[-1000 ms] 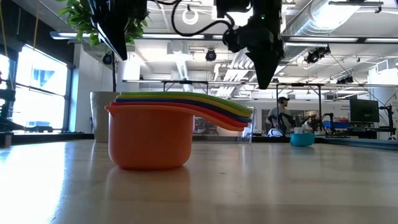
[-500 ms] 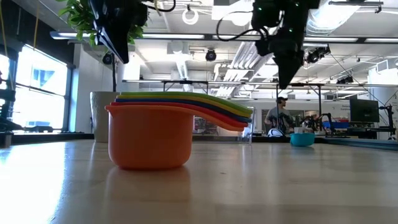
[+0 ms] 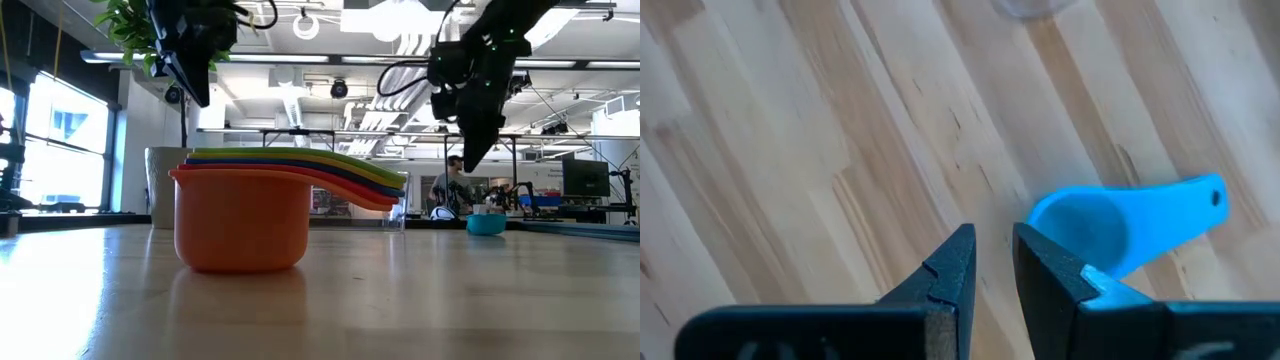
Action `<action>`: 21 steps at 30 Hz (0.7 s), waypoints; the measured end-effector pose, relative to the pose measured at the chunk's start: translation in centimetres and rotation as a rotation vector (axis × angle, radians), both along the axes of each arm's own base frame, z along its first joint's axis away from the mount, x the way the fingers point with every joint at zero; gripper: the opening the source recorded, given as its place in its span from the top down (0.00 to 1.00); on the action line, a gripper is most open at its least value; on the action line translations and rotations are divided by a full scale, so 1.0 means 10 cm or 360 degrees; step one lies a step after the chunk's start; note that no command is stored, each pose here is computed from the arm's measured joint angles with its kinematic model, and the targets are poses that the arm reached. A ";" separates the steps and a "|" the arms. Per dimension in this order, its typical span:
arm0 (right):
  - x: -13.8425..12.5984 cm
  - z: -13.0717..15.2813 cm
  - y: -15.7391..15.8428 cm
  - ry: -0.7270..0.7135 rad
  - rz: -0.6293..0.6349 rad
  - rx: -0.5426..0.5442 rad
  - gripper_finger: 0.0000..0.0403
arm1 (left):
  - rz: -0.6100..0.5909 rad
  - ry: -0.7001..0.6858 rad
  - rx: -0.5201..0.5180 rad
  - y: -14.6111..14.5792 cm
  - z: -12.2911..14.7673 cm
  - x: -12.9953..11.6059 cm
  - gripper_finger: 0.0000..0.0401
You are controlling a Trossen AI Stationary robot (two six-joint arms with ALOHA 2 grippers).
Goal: Nest measuring cups in basket
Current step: Stack the light blue measuring cup on top of the green measuring cup
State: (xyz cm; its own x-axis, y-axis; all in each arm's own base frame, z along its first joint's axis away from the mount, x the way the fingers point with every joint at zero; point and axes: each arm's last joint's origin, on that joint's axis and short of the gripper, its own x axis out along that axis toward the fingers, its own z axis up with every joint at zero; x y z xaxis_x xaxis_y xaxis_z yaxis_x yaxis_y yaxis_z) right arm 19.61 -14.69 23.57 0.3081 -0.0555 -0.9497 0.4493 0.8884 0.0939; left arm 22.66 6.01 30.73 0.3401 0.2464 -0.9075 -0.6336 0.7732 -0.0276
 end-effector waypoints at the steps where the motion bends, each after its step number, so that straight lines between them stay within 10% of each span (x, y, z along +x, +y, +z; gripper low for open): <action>1: -0.01 -0.02 -0.02 -0.0021 -0.0018 0.0014 0.85 | 0.0009 -0.0001 -0.0001 0.01 0.00 0.00 0.98; 21: -0.11 -0.16 -0.04 0.0157 0.0643 -0.0074 0.71 | 0.0121 -0.0029 -0.0016 0.09 0.00 -0.02 0.98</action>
